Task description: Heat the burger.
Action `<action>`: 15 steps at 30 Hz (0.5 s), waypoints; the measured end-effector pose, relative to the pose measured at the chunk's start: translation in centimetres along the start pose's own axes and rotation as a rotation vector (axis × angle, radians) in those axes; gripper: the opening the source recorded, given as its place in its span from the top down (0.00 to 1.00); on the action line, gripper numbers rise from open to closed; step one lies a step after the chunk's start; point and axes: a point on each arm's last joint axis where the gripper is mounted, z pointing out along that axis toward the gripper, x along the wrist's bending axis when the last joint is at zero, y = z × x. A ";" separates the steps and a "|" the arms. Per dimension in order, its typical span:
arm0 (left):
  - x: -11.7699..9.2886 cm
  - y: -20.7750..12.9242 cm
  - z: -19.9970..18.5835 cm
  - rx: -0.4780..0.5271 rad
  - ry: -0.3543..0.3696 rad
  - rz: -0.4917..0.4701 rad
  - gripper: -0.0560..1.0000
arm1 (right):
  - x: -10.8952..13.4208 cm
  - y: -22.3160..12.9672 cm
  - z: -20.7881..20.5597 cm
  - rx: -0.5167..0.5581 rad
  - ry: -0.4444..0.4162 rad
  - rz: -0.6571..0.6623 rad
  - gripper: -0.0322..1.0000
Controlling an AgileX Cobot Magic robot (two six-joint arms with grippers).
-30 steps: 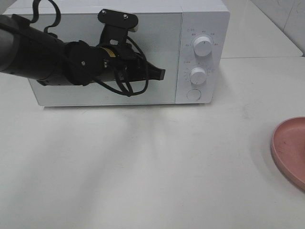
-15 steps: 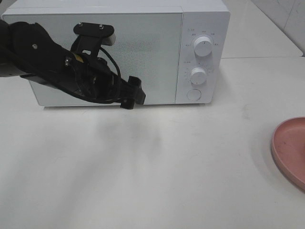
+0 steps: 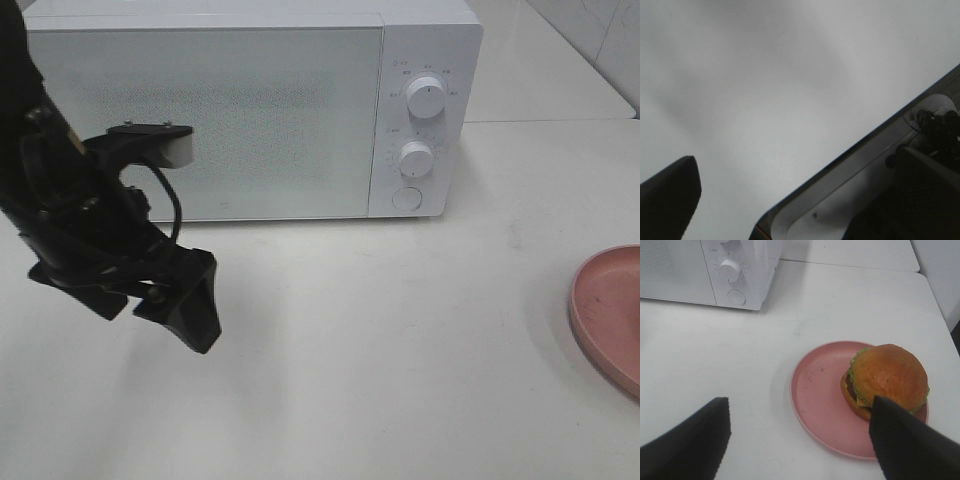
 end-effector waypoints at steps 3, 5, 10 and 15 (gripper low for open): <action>1.3 -0.8 -1.7 0.012 -0.006 -0.057 0.03 | 0.0 0.0 0.0 0.000 0.000 0.000 0.24; 1.7 -1.1 -2.3 0.010 -0.007 -0.072 0.03 | 0.0 0.0 0.0 0.000 0.000 0.000 0.24; 4.4 -2.8 -5.8 -0.028 0.022 -0.198 0.03 | 0.0 0.0 0.0 0.000 0.000 0.000 0.24; 6.6 -6.0 -8.6 -0.077 0.101 -0.288 0.03 | 0.0 0.0 0.0 0.000 0.000 0.000 0.24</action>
